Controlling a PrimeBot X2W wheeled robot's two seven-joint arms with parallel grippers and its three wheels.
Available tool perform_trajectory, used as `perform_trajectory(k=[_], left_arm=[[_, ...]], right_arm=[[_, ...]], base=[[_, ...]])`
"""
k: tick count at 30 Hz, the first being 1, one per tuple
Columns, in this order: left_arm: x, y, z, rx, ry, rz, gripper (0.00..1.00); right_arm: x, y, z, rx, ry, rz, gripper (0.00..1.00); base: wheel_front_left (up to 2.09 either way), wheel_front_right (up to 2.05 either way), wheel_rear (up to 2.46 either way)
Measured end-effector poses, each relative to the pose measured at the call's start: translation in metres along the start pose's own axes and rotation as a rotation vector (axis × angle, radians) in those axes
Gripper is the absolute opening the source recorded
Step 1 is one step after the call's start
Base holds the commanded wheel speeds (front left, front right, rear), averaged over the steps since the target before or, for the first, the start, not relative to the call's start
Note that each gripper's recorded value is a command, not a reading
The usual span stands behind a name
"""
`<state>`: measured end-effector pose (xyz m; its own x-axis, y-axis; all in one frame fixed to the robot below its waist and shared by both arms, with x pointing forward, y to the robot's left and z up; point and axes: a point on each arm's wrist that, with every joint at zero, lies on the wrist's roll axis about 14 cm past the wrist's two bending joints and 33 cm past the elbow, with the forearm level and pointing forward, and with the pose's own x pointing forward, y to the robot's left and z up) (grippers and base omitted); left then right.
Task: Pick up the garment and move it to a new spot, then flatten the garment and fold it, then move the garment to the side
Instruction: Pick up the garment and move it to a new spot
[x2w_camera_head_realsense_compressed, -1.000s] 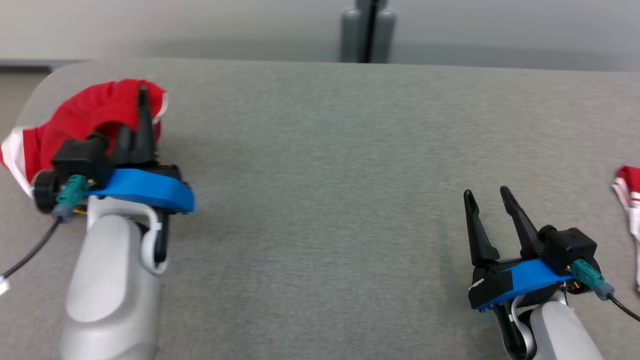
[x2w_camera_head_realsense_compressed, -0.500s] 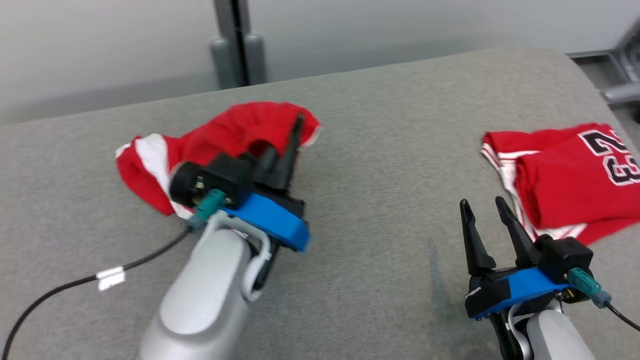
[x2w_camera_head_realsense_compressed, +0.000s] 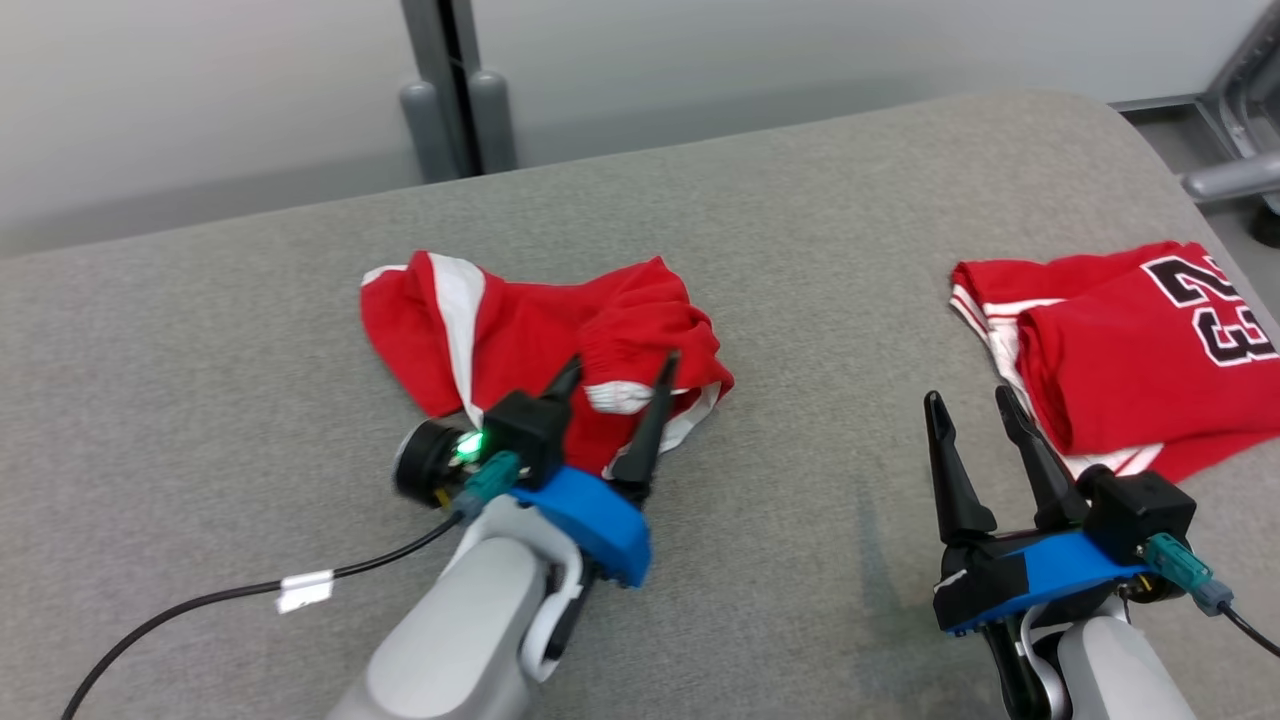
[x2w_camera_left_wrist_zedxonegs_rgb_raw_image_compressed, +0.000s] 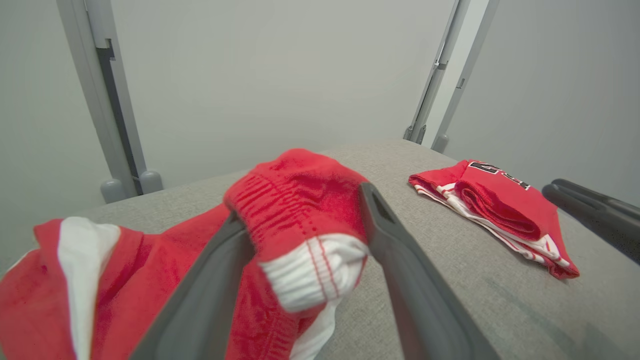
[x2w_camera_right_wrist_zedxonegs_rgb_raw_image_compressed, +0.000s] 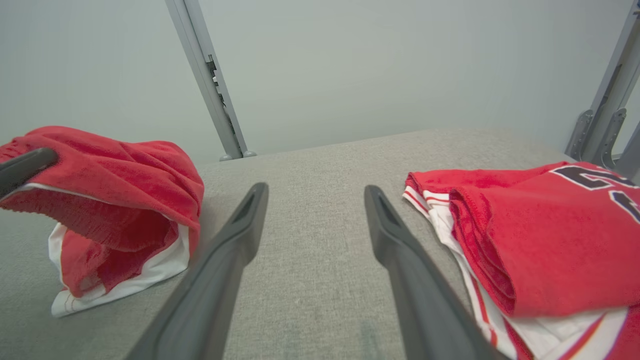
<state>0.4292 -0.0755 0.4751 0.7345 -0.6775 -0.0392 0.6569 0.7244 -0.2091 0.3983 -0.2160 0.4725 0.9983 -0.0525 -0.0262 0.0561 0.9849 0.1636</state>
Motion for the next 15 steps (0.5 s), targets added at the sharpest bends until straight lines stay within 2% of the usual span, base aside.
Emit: perform_trajectory(k=[8,15], left_arm=[[-0.068,0.084,-0.013,0.002,0.024,0.33,1.0],[-0.143,0.117,-0.023,-0.004,0.028,0.554,1.0]], right_arm=[[0.004,0.023,0.003,0.016,-0.012,0.063,1.0],[-0.003,0.038,0.008,0.021,-0.025,0.104,1.0]], base=[[0.0,0.0,0.0],[0.0,0.0,0.0]])
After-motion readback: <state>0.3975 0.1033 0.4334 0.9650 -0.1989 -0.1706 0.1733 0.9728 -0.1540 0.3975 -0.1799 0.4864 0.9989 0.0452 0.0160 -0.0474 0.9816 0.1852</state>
